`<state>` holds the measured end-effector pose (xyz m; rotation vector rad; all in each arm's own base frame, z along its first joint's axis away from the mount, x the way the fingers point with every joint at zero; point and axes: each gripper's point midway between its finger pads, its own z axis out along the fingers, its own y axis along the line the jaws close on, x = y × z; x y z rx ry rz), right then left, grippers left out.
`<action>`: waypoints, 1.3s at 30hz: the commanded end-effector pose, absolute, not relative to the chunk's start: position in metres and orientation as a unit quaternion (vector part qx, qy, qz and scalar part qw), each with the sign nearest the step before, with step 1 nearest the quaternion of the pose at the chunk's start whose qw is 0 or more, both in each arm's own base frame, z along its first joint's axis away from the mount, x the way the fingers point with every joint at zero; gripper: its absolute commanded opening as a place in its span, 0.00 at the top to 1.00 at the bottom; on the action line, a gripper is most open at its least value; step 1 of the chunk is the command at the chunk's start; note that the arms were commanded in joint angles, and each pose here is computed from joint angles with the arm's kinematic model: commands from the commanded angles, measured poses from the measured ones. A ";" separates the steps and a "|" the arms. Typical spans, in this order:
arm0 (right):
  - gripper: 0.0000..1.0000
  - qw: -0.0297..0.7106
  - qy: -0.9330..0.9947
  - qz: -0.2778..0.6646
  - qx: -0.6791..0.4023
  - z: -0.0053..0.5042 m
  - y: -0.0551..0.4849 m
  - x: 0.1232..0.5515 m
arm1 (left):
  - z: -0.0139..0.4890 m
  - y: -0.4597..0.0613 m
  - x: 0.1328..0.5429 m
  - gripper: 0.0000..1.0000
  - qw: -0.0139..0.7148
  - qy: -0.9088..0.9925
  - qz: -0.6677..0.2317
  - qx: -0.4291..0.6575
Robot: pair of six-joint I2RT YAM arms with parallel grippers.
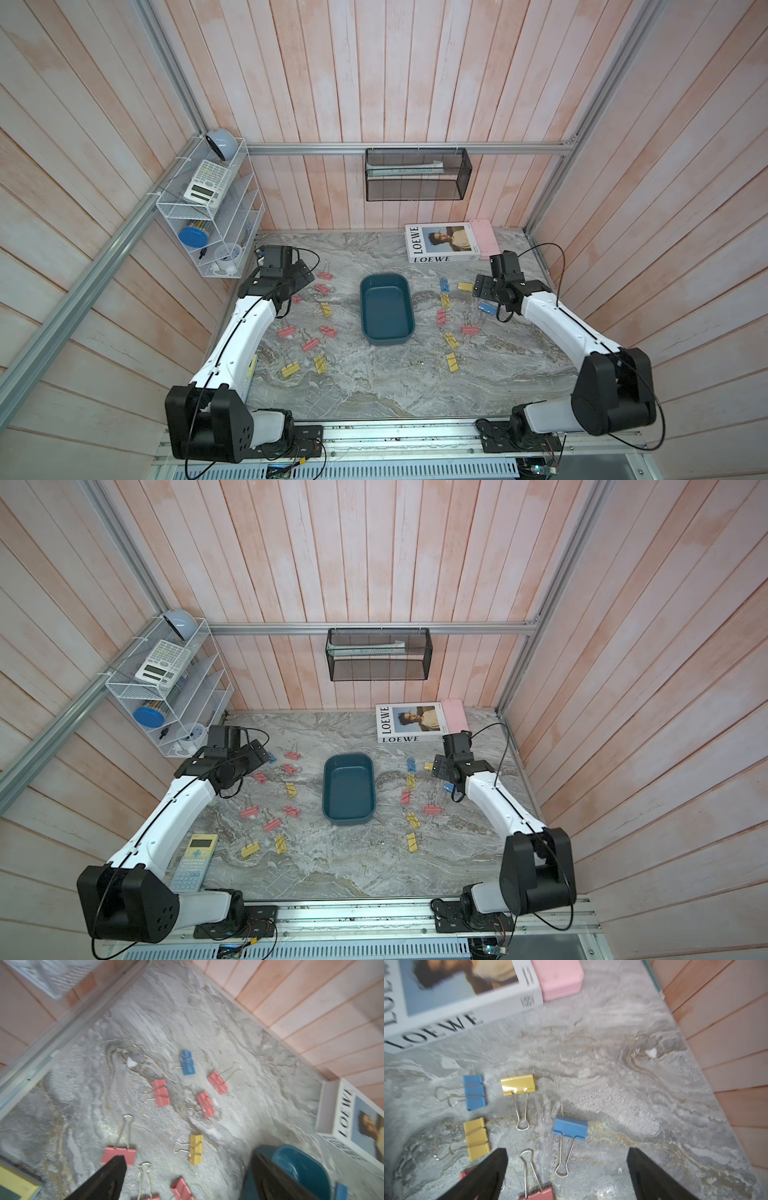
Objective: Take out the binder clips from the storage box
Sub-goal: Reset both arms
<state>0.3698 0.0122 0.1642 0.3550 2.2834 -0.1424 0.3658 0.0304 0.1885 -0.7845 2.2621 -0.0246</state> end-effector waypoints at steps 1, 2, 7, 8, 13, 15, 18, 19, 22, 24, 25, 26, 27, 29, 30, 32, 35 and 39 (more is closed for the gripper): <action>0.02 0.488 0.856 -0.100 0.136 0.182 -0.007 0.375 | 0.190 0.069 0.377 0.00 0.420 0.854 0.071 -0.299; 0.02 0.507 0.844 -0.112 0.134 0.185 -0.011 0.372 | 0.182 0.078 0.377 0.00 0.422 0.851 0.096 -0.296; 0.02 0.574 0.803 -0.124 0.101 0.173 -0.014 0.364 | 0.143 0.097 0.378 0.00 0.442 0.838 0.148 -0.283; 0.02 0.575 0.803 -0.122 0.099 0.168 -0.013 0.363 | 0.139 0.097 0.378 0.00 0.454 0.833 0.146 -0.280; 0.02 0.539 0.820 -0.171 0.088 0.130 -0.022 0.366 | 0.132 0.093 0.378 0.00 0.549 0.785 0.141 -0.250; 0.02 0.549 0.810 -0.185 0.094 0.123 -0.026 0.370 | 0.135 0.085 0.380 0.00 0.589 0.766 0.128 -0.223; 0.02 0.579 0.791 -0.180 0.082 0.127 -0.022 0.378 | 0.126 0.069 0.387 0.00 0.605 0.768 0.107 -0.184; 0.02 0.586 0.789 -0.166 0.085 0.124 -0.022 0.381 | 0.123 0.063 0.389 0.00 0.607 0.769 0.103 -0.174; 0.02 0.597 0.784 -0.152 0.071 0.115 -0.017 0.384 | 0.112 0.051 0.391 0.00 0.614 0.772 0.095 -0.136; 0.02 0.594 0.788 -0.145 0.070 0.113 -0.017 0.383 | 0.113 0.047 0.391 0.00 0.614 0.774 0.087 -0.128; 0.02 0.597 0.789 -0.129 0.064 0.111 -0.015 0.383 | 0.113 0.045 0.392 0.00 0.616 0.774 0.084 -0.123; 0.02 0.593 0.795 -0.115 0.059 0.103 -0.014 0.381 | 0.114 0.043 0.394 0.00 0.618 0.774 0.080 -0.115; 0.02 0.595 0.794 -0.107 0.057 0.100 -0.013 0.382 | 0.113 0.040 0.395 0.00 0.614 0.778 0.075 -0.109; 0.02 0.602 0.790 -0.105 0.048 0.099 -0.010 0.386 | 0.111 0.040 0.398 0.00 0.606 0.785 0.075 -0.107; 0.02 0.594 0.796 -0.104 0.047 0.098 -0.010 0.386 | 0.112 0.040 0.398 0.00 0.608 0.783 0.075 -0.107; 0.02 0.593 0.797 -0.101 0.046 0.098 -0.010 0.388 | 0.111 0.040 0.398 0.00 0.608 0.783 0.076 -0.107; 0.02 0.594 0.797 -0.101 0.047 0.098 -0.010 0.387 | 0.111 0.040 0.398 0.00 0.608 0.783 0.076 -0.106; 0.02 0.594 0.797 -0.102 0.048 0.098 -0.010 0.388 | 0.112 0.040 0.397 0.00 0.608 0.783 0.076 -0.107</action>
